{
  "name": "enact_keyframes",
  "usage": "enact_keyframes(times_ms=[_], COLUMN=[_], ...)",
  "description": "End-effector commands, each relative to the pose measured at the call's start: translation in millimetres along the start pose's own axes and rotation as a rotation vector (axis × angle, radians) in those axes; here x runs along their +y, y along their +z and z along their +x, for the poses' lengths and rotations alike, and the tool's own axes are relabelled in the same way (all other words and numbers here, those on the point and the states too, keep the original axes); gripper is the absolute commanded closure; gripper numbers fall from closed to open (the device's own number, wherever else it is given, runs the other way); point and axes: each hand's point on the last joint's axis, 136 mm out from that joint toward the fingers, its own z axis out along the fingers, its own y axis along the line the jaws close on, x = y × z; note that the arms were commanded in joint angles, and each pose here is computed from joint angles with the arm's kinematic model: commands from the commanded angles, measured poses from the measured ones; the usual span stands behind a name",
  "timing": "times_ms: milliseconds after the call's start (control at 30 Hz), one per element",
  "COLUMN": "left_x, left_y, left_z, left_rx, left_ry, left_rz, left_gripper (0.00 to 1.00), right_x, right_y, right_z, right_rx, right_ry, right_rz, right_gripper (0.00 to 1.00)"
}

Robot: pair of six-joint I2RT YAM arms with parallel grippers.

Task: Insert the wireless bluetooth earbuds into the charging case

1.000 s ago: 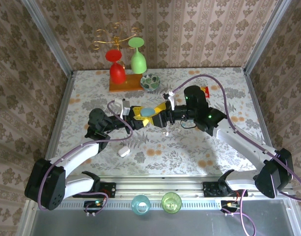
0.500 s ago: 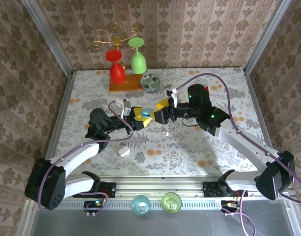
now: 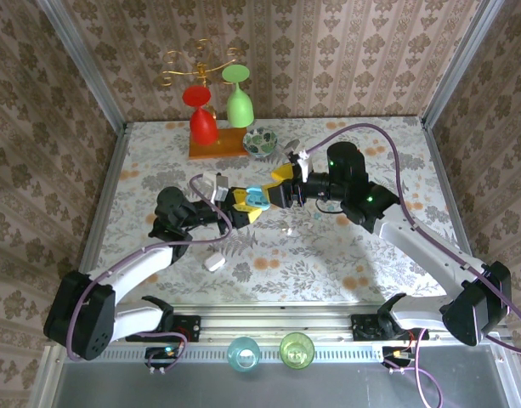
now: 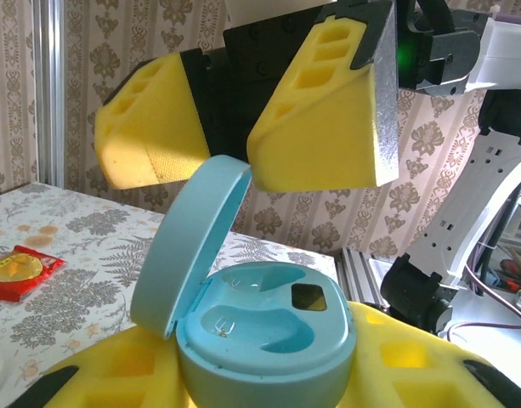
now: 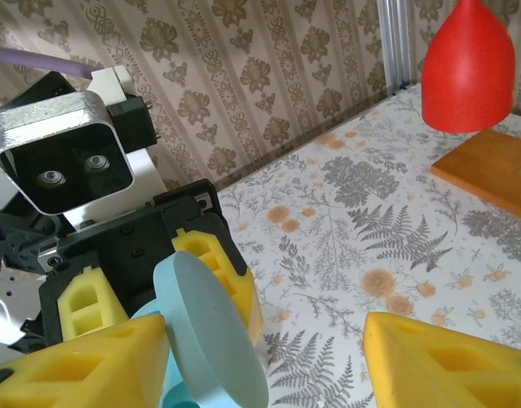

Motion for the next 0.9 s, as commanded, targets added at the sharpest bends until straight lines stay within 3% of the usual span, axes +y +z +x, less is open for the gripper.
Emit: enact_keyframes(times_ms=[0, 200, 300, 467, 600, 767, 867], left_x=[-23, -23, -24, -23, -23, -23, -19], left_y=[5, 6, 6, 7, 8, 8, 8], left_z=[-31, -32, -33, -32, -31, -29, -28], left_rx=[-0.053, -0.054, -0.056, -0.053, -0.051, -0.052, -0.048], left_ry=[0.108, 0.105, 0.110, 0.112, 0.124, 0.150, 0.151], left_rz=[0.102, 0.110, 0.113, 0.113, 0.118, 0.113, 0.100], left_gripper=[0.78, 0.78, 0.78, 0.78, 0.78, 0.75, 0.60], right_x=[-6, 2, 5, 9, 11, 14, 14], right_y=[-1, -1, -2, -2, -4, -9, -11], right_z=[8, 12, 15, 15, 14, 11, 9], right_rx=[-0.008, 0.021, 0.034, 0.035, 0.032, 0.028, 0.022], right_ry=[-0.109, -0.150, -0.163, -0.168, -0.175, -0.190, -0.204], right_rz=[0.022, -0.026, -0.044, -0.063, -0.071, -0.068, -0.051], right_gripper=[0.41, 0.47, 0.54, 0.83, 0.97, 1.00, 1.00])
